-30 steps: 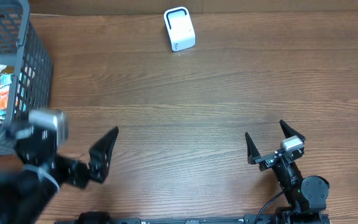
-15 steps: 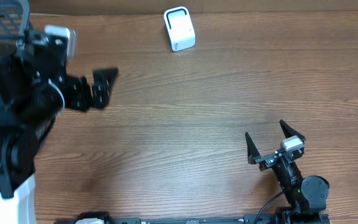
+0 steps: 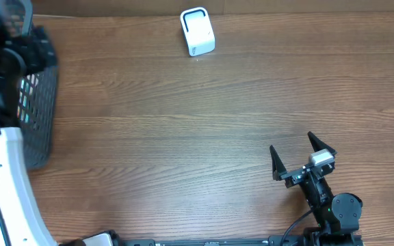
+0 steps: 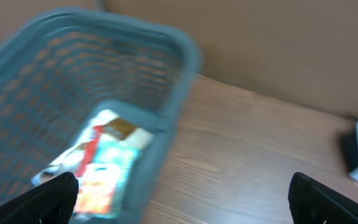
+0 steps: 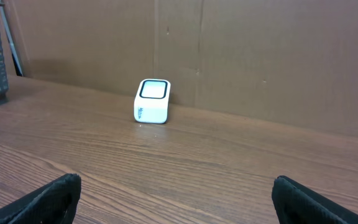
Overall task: Scan the item barcode
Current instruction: 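Move the left gripper over the grey basket and reach inside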
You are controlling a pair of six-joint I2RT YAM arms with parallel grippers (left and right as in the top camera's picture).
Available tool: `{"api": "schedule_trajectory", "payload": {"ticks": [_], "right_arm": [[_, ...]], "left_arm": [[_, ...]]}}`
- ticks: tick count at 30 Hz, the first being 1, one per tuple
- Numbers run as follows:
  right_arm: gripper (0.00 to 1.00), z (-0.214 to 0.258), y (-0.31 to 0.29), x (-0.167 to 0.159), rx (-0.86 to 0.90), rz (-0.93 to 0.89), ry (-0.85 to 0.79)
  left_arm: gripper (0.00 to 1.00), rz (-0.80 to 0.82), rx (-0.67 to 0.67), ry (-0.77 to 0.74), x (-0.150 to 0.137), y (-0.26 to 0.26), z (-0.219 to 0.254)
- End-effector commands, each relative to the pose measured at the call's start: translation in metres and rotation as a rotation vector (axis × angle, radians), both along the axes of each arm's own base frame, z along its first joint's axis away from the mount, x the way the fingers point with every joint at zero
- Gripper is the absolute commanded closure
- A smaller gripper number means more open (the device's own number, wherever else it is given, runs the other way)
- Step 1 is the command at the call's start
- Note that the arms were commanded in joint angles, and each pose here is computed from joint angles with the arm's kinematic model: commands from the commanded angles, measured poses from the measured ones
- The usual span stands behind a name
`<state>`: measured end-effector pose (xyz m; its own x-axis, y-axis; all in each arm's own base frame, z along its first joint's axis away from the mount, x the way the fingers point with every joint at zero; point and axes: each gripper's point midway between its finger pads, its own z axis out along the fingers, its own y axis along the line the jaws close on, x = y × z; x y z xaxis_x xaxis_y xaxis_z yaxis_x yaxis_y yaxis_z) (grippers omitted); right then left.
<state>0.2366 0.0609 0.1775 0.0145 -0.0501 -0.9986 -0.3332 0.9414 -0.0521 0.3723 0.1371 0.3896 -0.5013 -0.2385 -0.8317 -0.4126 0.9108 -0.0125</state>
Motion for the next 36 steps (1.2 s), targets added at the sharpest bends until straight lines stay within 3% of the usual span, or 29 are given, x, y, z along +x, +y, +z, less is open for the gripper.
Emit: {"api": "schedule_trajectory", "payload": {"ticks": [1,11,25,36], "right_arm": [[0.0,-0.002,-0.001,0.0,0.007,-0.006,0.0],[0.0,-0.002,-0.001,0.0,0.007,-0.006,-0.001],[0.0,-0.002,-0.001,0.0,0.007,-0.006,-0.001],[0.0,-0.002,-0.001,0.0,0.007,-0.006,-0.001]], "left_arm": [[0.01,0.133,0.009,-0.035,-0.015,0.041,0.011],[0.0,0.254,-0.04,0.087,-0.025,0.092,-0.032],[0.0,0.206,-0.036,0.238,-0.001,0.108,-0.085],[0.01,0.231,-0.091,0.363,-0.008,0.128,-0.129]]}}
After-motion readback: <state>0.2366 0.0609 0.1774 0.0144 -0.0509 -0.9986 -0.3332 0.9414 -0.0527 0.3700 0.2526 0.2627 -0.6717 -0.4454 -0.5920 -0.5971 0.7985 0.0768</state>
